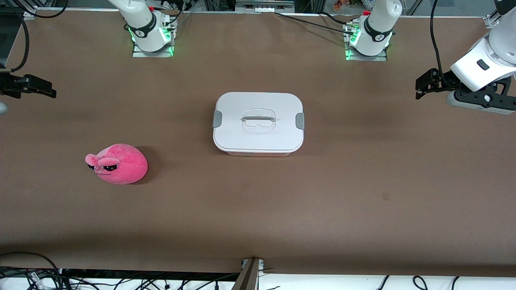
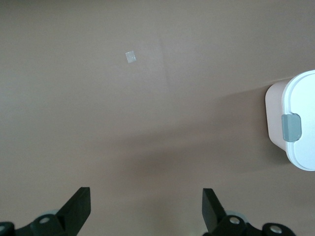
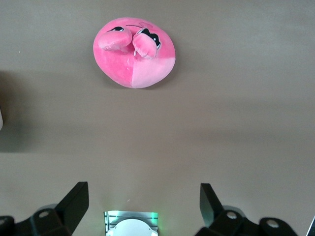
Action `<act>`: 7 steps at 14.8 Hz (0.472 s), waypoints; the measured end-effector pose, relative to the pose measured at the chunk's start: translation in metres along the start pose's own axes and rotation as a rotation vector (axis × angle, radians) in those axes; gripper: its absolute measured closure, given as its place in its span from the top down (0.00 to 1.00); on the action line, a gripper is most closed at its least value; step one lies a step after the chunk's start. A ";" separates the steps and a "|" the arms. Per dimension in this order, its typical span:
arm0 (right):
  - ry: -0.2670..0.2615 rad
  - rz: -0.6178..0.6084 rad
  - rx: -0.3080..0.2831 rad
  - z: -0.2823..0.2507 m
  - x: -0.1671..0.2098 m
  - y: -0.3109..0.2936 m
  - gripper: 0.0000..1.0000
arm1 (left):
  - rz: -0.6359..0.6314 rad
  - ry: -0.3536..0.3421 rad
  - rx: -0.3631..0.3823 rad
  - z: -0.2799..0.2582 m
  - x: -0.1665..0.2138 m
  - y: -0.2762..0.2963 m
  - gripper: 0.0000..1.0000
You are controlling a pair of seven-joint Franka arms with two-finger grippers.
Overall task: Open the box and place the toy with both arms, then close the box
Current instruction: 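Reach the left gripper to the box lid handle while the right gripper approaches the toy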
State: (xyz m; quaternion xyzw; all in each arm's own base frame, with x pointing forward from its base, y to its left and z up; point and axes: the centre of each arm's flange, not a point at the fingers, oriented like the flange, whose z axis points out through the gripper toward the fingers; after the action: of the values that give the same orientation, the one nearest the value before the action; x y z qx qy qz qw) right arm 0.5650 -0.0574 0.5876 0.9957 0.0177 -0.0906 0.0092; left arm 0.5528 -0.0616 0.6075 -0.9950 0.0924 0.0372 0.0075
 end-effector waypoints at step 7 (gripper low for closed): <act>0.000 0.000 0.000 0.000 0.000 0.000 1.00 | 0.146 -0.156 -0.099 0.045 0.013 0.070 1.00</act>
State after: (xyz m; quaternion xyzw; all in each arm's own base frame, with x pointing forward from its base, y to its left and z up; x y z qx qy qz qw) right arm 0.5651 -0.0574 0.5875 0.9957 0.0177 -0.0907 0.0092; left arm 0.5494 -0.1318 0.5608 -0.9788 0.1620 0.1197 -0.0372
